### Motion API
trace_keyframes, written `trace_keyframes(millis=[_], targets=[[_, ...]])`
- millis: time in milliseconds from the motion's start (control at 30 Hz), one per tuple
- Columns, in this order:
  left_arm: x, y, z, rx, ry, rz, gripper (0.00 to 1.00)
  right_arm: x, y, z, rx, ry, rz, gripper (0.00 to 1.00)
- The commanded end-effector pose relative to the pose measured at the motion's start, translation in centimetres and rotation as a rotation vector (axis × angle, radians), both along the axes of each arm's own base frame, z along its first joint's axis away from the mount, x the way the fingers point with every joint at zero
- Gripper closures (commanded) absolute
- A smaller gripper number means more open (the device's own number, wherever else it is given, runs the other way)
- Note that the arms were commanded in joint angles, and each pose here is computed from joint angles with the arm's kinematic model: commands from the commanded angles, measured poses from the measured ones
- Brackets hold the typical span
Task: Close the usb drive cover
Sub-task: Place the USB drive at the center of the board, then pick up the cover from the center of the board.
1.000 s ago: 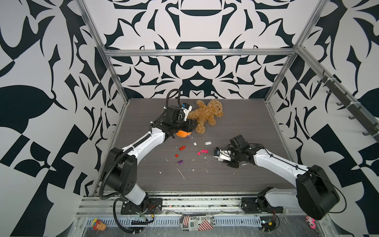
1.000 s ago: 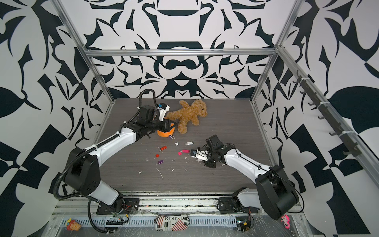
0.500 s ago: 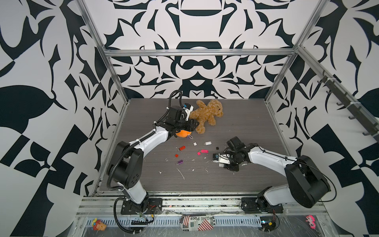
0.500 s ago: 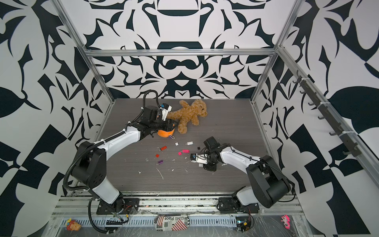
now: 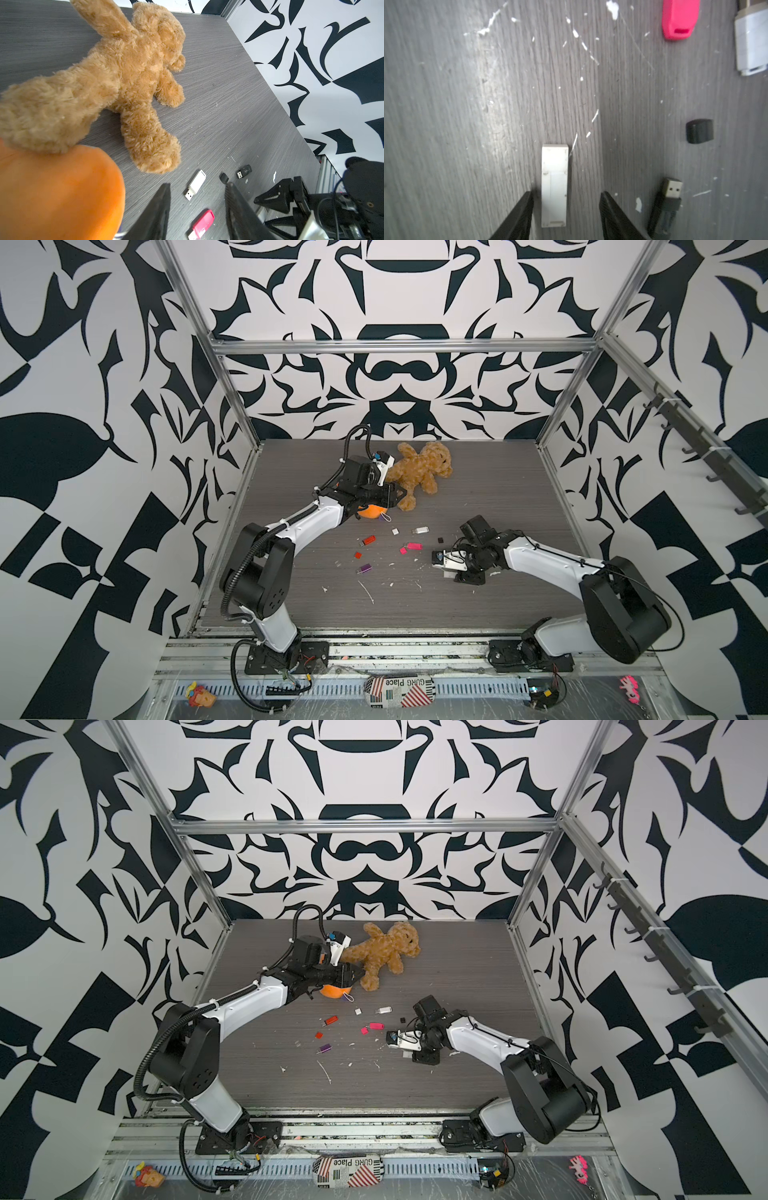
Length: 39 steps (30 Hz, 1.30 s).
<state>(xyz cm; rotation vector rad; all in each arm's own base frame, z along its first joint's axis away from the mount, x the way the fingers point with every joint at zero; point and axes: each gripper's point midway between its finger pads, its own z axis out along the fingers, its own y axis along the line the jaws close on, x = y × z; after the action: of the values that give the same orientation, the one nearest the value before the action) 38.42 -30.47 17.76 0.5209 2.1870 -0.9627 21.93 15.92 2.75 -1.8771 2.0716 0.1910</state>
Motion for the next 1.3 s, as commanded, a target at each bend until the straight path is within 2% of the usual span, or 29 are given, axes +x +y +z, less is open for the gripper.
trace_keyframes(millis=[0,200,367,500,600,733,1267], targets=[[-0.6,-0.1,0.1,-0.013,0.015,-0.016,0.53,1.5,0.8,3.7,0.093,-0.077,-0.022,0.42],[-1.5,-0.1,-0.1,-0.028,0.049,-0.030,0.53,5.1,0.8,8.5,0.274,-0.193,-0.087,0.43],[-2.7,-0.5,-0.9,-0.065,0.099,-0.064,0.53,8.1,1.0,7.6,0.230,-0.198,-0.050,0.43],[-4.2,-1.2,-0.8,-0.165,0.133,-0.125,0.53,10.1,2.2,7.0,0.244,-0.200,-0.002,0.42],[-4.8,-1.1,-1.4,-0.222,0.183,-0.136,0.54,10.6,2.4,5.7,0.209,-0.139,0.032,0.43],[-5.4,-0.9,-2.4,-0.229,0.219,-0.133,0.54,11.0,2.8,4.4,0.200,-0.103,0.066,0.44],[-5.2,0.1,-2.5,-0.191,0.191,-0.106,0.54,10.7,2.8,1.2,0.144,0.020,0.130,0.49]])
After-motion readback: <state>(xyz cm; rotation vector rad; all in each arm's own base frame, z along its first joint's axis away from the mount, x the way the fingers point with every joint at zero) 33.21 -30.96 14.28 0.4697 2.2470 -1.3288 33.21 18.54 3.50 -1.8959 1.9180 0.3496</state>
